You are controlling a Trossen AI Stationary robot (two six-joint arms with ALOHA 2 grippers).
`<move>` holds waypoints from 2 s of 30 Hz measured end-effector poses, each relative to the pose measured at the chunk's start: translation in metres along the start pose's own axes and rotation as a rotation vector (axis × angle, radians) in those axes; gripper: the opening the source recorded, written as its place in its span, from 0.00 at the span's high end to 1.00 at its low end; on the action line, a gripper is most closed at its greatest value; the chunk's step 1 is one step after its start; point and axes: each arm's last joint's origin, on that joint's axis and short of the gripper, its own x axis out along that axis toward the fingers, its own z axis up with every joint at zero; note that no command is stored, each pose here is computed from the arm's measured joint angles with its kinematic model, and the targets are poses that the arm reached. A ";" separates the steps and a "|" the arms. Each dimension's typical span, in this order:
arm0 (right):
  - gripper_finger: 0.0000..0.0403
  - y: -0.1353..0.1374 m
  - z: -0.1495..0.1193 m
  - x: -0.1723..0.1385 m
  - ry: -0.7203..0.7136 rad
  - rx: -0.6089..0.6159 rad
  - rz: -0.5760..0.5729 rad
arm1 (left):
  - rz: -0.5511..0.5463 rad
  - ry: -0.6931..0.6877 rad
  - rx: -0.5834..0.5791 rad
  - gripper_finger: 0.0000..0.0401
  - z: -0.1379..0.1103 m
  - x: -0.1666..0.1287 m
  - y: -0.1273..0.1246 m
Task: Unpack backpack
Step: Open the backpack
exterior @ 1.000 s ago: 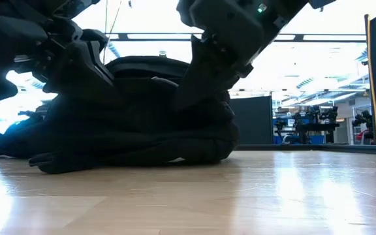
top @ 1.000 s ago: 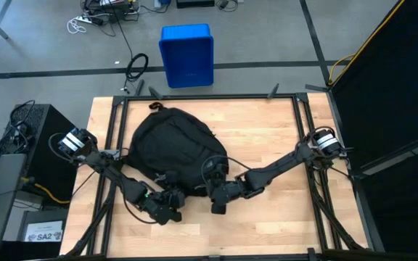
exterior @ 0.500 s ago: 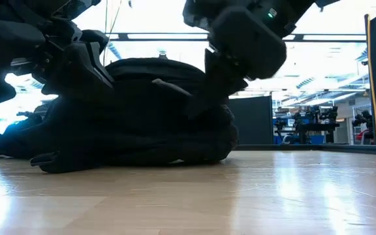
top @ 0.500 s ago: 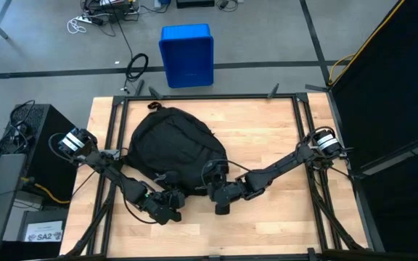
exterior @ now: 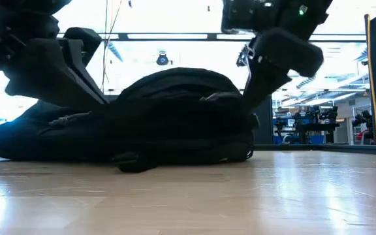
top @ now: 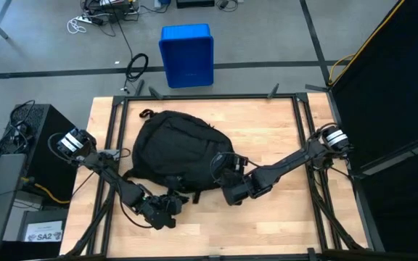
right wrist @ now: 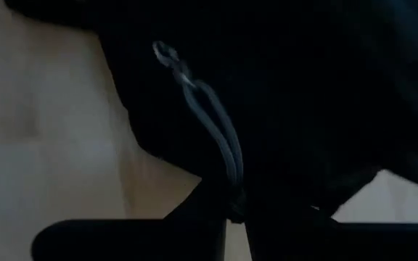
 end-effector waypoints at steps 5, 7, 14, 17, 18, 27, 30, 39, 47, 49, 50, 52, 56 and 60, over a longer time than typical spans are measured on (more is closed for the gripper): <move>1.00 0.002 0.003 -0.003 -0.032 0.011 0.023 | 0.100 -0.070 -0.043 1.00 0.008 0.000 0.003; 1.00 0.003 0.003 -0.003 -0.032 0.013 0.031 | 0.111 -0.107 -0.033 1.00 0.013 0.002 0.005; 1.00 0.003 0.005 -0.003 -0.044 0.012 0.043 | 0.096 -0.254 0.048 0.93 0.035 0.007 0.015; 1.00 0.004 0.006 -0.003 -0.053 0.011 0.049 | 0.097 -0.288 0.042 0.84 0.040 0.011 0.020; 1.00 0.004 0.006 -0.003 -0.054 0.012 0.053 | 0.105 -0.284 0.051 0.80 0.040 0.014 0.021; 1.00 0.005 0.009 -0.003 -0.073 0.011 0.064 | 0.216 -0.198 0.199 0.53 0.047 0.050 0.019; 1.00 0.004 0.009 -0.002 -0.080 0.016 0.067 | 0.311 -0.127 0.278 0.48 0.058 0.060 0.013; 1.00 0.005 0.011 -0.003 -0.090 0.009 0.071 | 0.457 0.073 0.401 0.47 0.066 0.078 0.010; 1.00 0.005 0.013 -0.002 -0.105 0.014 0.090 | 0.453 0.143 0.369 0.47 0.064 0.079 0.016; 1.00 0.005 0.014 -0.002 -0.112 0.017 0.096 | 0.457 0.173 0.356 0.47 0.059 0.081 0.020; 1.00 0.006 0.014 -0.002 -0.114 0.018 0.097 | 0.461 0.185 0.349 0.47 0.058 0.082 0.022; 1.00 0.006 0.015 -0.003 -0.118 0.015 0.099 | 0.469 0.208 0.329 0.47 0.054 0.084 0.027; 1.00 0.006 0.016 -0.002 -0.126 0.013 0.110 | 0.481 0.239 0.278 0.47 0.050 0.089 0.036; 1.00 0.006 0.017 -0.002 -0.136 0.019 0.115 | 0.490 0.252 0.262 0.47 0.049 0.092 0.042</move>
